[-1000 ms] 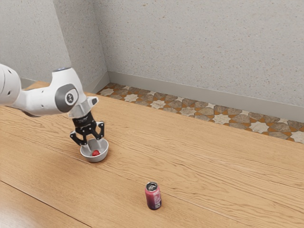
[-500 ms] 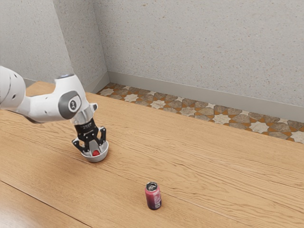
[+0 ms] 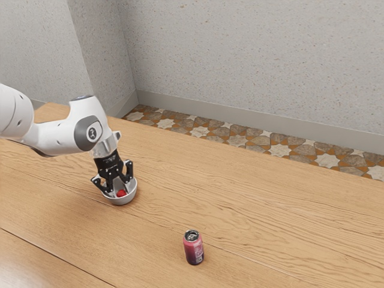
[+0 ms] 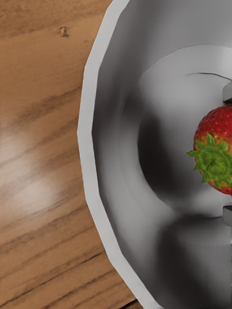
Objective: Take strawberry from the bowl
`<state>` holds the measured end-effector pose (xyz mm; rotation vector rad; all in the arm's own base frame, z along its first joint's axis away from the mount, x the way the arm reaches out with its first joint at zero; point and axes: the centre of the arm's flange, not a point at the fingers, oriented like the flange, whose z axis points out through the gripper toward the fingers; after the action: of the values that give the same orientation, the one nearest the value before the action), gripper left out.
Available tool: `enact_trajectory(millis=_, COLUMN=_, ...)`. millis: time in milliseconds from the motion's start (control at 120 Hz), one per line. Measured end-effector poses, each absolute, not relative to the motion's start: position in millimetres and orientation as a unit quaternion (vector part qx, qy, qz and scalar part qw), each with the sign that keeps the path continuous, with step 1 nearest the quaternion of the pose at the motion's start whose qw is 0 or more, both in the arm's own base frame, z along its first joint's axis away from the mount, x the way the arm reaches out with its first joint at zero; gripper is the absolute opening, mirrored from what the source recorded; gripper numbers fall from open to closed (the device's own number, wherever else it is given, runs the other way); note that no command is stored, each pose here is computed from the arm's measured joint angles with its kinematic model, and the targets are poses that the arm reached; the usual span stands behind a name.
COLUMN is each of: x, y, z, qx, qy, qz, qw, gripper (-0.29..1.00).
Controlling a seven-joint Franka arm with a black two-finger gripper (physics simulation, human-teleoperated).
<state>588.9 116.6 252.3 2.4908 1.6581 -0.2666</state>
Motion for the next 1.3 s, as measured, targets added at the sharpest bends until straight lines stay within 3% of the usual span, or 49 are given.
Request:
enact_trajectory(millis=533, x=589, y=115, z=257, qx=0.815, qy=0.569, qz=-0.087, qw=0.064, gripper=0.14)
enact_trajectory(millis=717, x=592, y=110, z=300, qx=0.819, qy=0.567, qz=-0.058, qw=0.065, gripper=0.12)
enact_trajectory(millis=850, x=600, y=47, z=331, qx=0.848, qy=0.524, qz=-0.043, qw=0.062, gripper=0.11)
enact_trajectory(millis=1083, x=592, y=-10, z=302, qx=0.866, qy=0.492, qz=-0.076, qw=0.043, gripper=0.11)
enact_trajectory(millis=1233, x=590, y=-13, z=301, qx=0.867, qy=0.490, qz=-0.076, qw=0.036, gripper=0.39)
enact_trajectory(millis=1267, x=590, y=-13, z=320, qx=0.874, qy=0.481, qz=-0.059, qw=0.030, gripper=0.43)
enact_trajectory(millis=1300, x=594, y=-18, z=381, qx=0.893, qy=0.449, qz=-0.006, qw=0.019, gripper=0.47)
